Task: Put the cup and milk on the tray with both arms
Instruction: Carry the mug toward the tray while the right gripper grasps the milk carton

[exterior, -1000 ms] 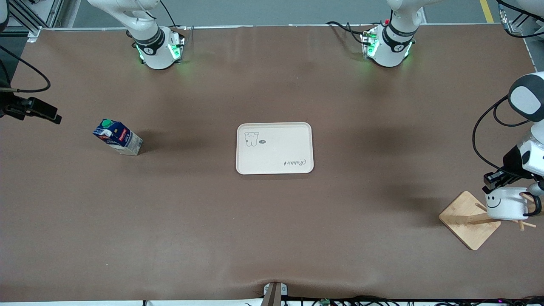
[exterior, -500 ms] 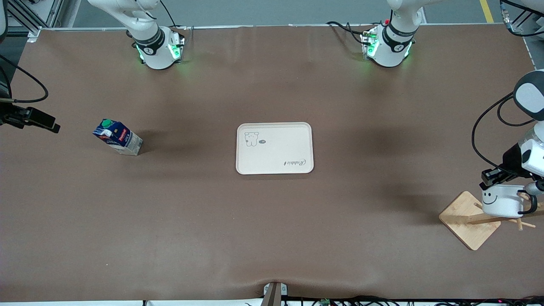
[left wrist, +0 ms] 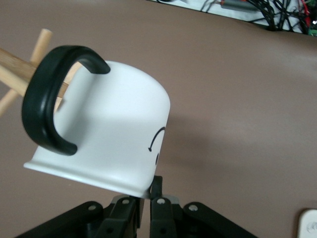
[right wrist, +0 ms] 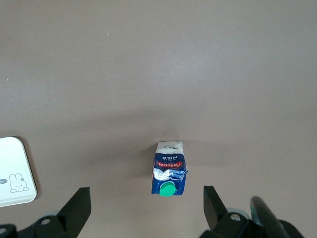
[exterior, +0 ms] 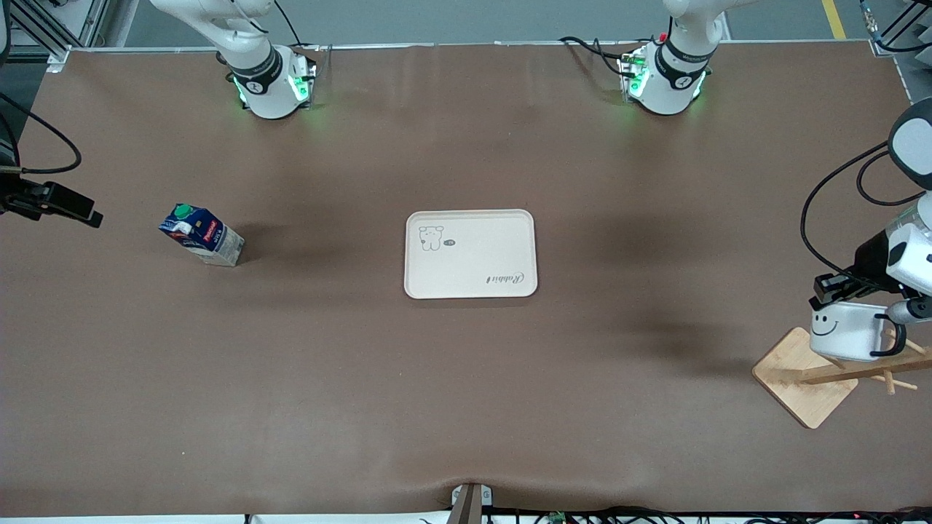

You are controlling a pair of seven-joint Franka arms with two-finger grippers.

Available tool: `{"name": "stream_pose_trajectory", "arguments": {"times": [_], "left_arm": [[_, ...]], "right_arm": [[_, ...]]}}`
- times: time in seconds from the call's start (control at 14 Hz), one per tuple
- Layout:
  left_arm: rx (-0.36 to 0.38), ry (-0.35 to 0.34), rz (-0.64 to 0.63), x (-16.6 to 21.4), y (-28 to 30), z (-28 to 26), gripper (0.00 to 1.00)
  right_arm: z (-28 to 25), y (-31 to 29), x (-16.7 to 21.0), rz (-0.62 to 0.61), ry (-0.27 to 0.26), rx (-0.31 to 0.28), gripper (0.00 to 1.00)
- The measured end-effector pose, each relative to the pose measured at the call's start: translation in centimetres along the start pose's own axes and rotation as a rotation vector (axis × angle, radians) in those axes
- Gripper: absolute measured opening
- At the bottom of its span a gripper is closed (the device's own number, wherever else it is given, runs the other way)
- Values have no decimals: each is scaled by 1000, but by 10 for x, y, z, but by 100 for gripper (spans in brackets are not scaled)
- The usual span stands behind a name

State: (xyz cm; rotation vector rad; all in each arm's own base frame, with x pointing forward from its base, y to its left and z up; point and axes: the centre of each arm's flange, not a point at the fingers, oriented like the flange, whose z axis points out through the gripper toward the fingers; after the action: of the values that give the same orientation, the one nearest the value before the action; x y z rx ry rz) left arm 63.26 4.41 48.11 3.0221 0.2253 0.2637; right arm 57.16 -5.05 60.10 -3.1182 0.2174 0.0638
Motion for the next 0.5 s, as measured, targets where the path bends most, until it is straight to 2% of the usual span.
{"name": "stream_pose_trajectory", "arguments": {"times": [0.29,0.5], "left_arm": [[-15,-67,26,-8,40,-6,9],[-21,-122,-14,-20,75,-2,9]], "right_arm": [[7,-19,-3,-32,-37,-3,100],[16,-25,-7,-43,-94,-7,100]]}}
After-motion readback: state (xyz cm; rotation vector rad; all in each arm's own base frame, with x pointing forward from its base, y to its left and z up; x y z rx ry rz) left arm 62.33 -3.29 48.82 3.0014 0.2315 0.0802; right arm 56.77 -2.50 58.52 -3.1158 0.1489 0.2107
